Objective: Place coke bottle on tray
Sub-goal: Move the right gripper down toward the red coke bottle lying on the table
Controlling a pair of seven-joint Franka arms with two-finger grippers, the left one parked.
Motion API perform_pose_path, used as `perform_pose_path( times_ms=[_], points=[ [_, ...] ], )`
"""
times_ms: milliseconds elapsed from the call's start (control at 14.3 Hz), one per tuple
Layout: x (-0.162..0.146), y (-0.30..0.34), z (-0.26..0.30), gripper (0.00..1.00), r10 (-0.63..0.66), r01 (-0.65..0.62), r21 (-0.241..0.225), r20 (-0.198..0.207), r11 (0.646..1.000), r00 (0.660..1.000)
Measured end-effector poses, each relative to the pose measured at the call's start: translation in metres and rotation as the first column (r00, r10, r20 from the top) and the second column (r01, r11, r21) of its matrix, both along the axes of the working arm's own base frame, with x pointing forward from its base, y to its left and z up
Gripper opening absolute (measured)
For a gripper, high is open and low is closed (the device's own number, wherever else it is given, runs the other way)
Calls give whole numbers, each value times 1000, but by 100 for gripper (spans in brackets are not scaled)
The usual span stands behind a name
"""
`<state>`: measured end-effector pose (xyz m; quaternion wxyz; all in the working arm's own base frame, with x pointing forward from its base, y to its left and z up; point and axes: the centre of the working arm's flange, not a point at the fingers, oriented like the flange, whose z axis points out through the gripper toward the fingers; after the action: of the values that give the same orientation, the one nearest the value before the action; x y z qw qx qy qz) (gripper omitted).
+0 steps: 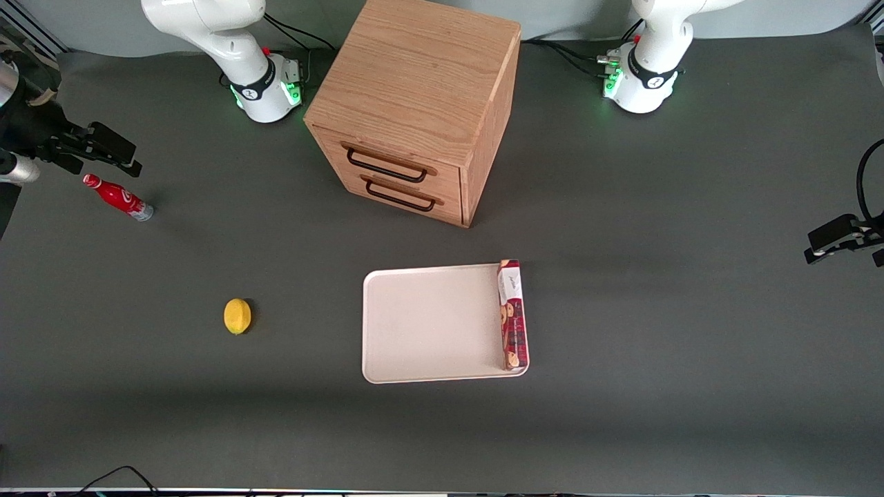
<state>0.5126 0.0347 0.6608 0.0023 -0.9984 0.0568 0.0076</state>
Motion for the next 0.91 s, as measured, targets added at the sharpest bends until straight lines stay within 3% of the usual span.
perform_pose_path(
  times_ms=[420,700,910],
  points=[
    [-1,-2,0,100,-3,3,0,-8,1000,1000],
    [-5,-9,-7,100,39,-41,-28,-66,999,997],
    [-21,-64,-11,100,148,-162,-72,-165,984,975]
  ],
)
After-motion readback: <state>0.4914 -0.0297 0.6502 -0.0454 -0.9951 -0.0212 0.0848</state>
